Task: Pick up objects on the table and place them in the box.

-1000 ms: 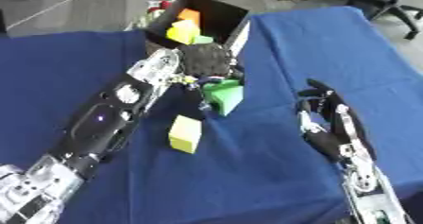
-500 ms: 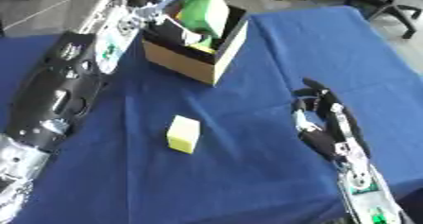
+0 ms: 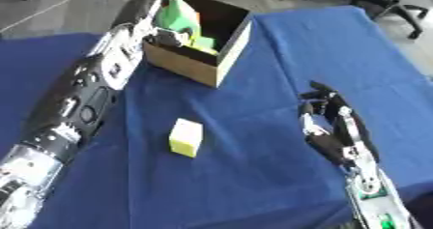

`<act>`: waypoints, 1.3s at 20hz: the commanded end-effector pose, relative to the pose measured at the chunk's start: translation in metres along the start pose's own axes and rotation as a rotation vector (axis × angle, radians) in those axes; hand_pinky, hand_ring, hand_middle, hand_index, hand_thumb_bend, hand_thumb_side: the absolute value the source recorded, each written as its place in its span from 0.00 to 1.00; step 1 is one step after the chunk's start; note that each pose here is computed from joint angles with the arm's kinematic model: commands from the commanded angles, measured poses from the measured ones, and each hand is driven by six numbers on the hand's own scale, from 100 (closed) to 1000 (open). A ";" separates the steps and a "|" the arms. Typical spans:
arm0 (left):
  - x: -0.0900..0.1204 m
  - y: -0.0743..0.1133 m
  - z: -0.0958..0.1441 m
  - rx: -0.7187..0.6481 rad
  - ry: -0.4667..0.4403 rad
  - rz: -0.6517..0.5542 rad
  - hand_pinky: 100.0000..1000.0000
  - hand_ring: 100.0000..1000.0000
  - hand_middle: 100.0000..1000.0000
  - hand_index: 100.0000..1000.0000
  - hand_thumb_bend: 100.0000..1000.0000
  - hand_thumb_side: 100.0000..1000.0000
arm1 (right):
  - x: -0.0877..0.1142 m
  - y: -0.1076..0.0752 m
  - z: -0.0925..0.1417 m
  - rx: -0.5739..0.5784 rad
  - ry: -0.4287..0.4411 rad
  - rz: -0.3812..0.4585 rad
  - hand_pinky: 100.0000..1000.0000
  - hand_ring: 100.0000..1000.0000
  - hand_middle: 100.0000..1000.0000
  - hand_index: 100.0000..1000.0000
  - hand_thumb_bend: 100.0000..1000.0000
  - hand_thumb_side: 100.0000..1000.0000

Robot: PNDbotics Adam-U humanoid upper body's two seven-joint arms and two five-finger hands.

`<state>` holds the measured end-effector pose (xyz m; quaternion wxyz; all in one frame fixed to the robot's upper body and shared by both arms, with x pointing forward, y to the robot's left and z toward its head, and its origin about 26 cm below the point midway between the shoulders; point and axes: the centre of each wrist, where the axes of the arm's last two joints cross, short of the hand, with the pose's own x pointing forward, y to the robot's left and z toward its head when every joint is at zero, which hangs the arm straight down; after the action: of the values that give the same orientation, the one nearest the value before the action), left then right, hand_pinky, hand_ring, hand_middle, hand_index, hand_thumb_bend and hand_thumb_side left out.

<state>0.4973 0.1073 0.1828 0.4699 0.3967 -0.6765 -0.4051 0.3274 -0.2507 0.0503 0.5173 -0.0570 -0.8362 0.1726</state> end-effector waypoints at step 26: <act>0.007 0.003 -0.001 0.013 -0.073 -0.017 0.85 0.83 0.92 1.00 0.47 0.72 | 0.005 -0.004 -0.004 -0.002 -0.022 0.004 0.70 0.62 0.66 0.88 0.00 0.23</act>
<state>0.4951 0.1007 0.1728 0.4559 0.3814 -0.6826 -0.4252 0.3279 -0.2503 0.0509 0.5164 -0.0560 -0.8367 0.1737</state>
